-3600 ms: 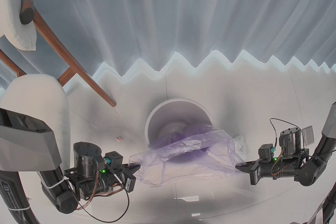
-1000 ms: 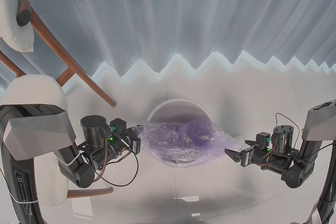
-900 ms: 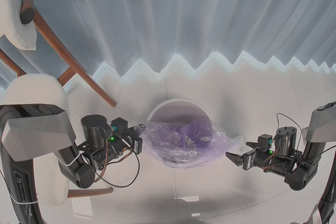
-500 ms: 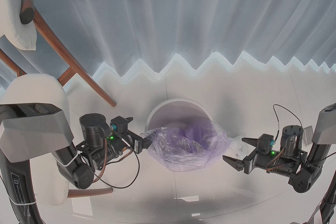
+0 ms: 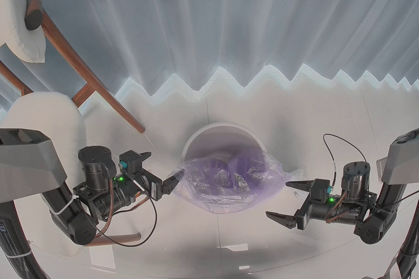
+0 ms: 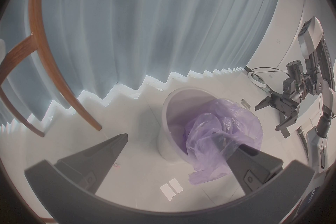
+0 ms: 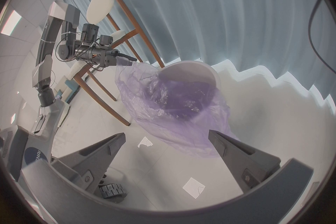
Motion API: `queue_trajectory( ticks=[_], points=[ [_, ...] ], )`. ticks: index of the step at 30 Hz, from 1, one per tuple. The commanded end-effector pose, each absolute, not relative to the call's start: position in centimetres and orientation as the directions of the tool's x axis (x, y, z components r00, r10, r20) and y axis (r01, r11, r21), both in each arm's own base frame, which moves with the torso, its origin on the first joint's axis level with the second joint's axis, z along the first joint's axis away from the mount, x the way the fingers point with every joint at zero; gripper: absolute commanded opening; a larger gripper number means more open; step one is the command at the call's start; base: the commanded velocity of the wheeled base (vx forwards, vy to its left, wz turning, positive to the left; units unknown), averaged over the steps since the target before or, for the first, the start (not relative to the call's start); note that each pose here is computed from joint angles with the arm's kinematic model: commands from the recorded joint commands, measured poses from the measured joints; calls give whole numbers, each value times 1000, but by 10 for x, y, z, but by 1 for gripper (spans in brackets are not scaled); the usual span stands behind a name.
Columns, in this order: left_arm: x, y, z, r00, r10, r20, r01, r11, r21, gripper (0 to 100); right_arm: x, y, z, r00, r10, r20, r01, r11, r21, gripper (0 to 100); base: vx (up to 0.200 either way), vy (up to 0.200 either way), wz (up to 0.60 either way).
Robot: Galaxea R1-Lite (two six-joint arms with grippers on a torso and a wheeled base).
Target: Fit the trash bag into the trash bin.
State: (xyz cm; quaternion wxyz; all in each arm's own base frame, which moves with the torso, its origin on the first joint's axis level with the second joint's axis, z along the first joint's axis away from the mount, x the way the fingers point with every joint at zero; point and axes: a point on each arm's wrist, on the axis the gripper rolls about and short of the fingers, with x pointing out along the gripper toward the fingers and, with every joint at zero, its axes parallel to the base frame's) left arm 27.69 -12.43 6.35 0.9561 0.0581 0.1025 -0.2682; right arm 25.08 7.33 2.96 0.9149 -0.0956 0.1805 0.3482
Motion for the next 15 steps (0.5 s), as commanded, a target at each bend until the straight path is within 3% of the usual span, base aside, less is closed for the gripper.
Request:
queue_trajectory(
  ticks=[1,6,15],
  points=[
    [271,-114,66,848,-475,-235,501,864,59,100,262,88,18,672,617,-409,-694,718,-56,100,0,0,0],
    [263,-102,57,857,-421,-298,462,883,81,100,283,94,21,757,536,-373,-611,783,-117,100,0,0,0],
    [264,-96,56,864,-403,-302,445,892,82,100,288,113,13,729,575,-372,-653,746,-127,100,0,0,0]
  ],
)
